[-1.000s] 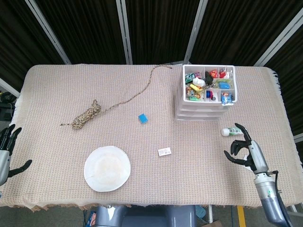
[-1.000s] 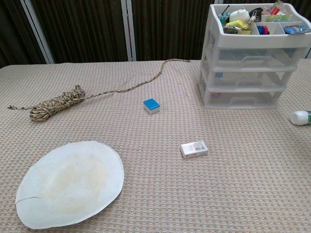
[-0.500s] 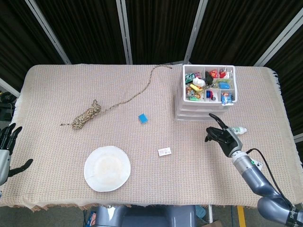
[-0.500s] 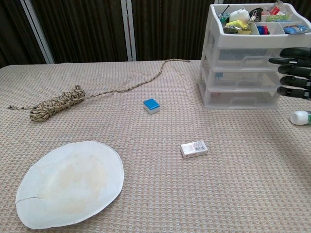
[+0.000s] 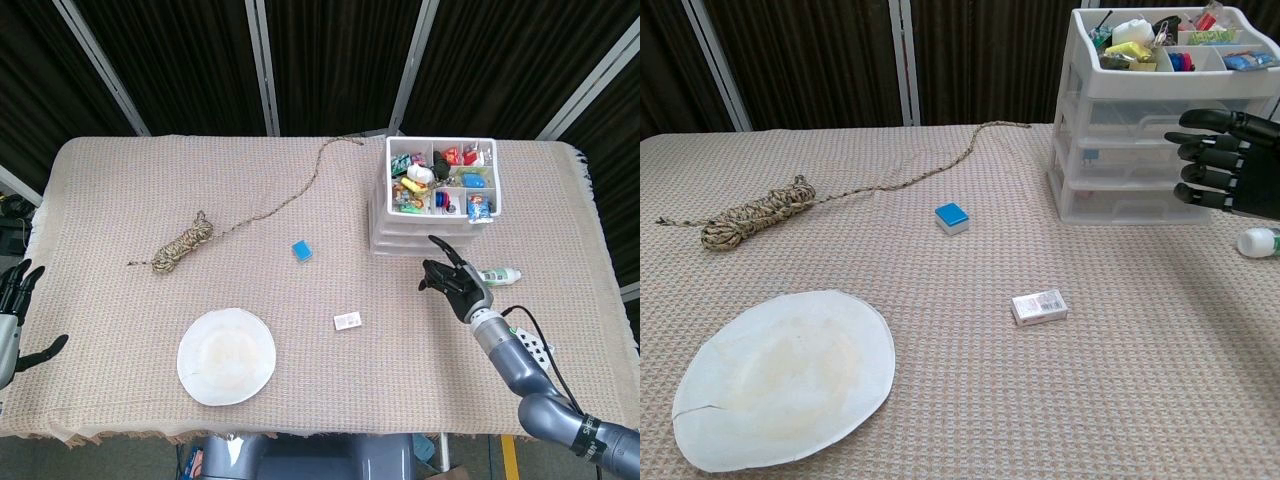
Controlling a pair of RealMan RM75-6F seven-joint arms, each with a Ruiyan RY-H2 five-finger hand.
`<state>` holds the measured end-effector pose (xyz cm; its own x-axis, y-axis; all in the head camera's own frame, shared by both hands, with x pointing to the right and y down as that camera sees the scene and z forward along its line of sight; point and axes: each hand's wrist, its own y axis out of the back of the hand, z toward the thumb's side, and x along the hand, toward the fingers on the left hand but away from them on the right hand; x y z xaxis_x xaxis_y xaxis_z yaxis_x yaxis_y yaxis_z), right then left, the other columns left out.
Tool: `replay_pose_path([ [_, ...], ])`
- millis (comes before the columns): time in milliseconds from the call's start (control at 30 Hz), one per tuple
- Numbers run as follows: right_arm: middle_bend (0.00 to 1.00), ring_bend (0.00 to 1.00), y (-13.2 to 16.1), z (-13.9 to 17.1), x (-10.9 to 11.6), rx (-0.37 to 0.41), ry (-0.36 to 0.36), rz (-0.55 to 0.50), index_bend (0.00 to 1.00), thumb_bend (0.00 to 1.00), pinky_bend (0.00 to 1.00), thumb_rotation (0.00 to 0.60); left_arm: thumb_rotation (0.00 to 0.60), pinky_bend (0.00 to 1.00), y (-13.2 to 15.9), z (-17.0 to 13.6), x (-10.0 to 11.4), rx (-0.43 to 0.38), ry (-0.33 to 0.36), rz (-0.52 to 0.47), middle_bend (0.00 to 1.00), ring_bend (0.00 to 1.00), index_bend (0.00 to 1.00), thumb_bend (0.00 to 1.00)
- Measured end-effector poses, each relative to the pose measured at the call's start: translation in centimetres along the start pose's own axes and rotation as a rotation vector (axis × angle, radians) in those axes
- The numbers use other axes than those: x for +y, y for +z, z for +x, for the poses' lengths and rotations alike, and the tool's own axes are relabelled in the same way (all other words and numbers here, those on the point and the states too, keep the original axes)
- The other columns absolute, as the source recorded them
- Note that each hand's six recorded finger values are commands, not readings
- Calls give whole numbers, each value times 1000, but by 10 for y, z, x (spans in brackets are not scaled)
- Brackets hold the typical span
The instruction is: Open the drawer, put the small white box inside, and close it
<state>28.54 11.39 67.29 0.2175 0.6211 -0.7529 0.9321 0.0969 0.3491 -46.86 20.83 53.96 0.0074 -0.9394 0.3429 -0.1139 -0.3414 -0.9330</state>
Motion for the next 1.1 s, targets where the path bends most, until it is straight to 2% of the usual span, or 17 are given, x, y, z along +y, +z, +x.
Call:
replay_pose_path([
  [300,718,698,5,-14,5,-1,-35,-1,141,252,588,600,600,0,-1,2,-2,4,-8,2,0,0,57,208],
  [733,718,698,6,-23,3,-15,-39,-40,259,263,587,600,600,0,1,3,-5,1,-15,5,0,0,58,209],
  [1100,718,698,5,-29,1,-24,-47,-58,289,268,588,600,600,0,2,3,-7,-2,-21,6,0,0,58,210],
])
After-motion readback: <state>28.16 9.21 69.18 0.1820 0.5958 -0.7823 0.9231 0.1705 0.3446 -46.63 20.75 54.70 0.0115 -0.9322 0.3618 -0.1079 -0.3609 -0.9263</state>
